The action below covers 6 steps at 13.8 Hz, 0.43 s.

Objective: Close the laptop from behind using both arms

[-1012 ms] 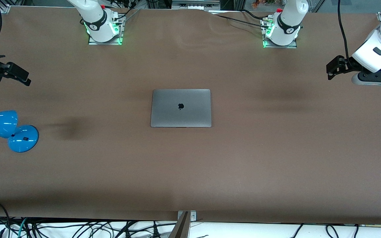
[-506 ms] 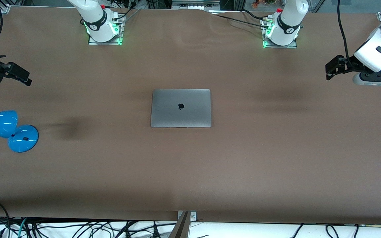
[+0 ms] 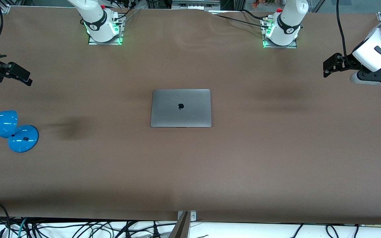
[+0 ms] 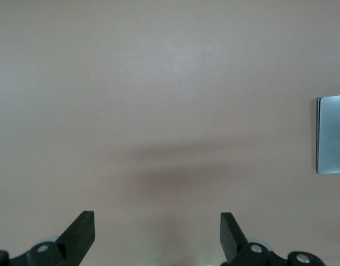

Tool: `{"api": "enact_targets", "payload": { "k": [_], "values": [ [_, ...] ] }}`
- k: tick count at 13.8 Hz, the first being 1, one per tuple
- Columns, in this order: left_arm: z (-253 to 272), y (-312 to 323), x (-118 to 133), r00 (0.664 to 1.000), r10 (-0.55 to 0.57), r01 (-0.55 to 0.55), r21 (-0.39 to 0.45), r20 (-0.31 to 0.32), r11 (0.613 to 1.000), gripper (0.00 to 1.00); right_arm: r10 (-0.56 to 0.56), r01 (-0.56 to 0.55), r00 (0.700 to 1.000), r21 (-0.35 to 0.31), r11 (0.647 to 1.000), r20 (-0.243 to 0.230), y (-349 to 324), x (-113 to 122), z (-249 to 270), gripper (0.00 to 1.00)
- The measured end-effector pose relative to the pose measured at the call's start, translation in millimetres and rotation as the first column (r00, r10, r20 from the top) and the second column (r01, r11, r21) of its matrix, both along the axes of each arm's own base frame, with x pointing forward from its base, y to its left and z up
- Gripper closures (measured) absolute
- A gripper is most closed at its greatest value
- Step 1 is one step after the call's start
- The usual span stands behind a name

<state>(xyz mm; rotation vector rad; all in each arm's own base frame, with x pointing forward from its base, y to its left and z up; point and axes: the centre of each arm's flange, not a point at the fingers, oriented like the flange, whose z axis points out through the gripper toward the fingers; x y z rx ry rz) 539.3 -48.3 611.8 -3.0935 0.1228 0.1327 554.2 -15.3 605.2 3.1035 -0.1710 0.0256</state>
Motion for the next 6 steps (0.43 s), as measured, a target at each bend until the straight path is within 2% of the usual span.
{"api": "enact_targets", "payload": {
  "k": [6],
  "values": [
    [6.4,3.8,12.3,1.000,0.007,-0.007,-0.005,0.018,1.000,0.00,0.000,0.000,1.000,0.000,1.000,0.000,0.2,0.0,0.0,0.00]
  ]
}}
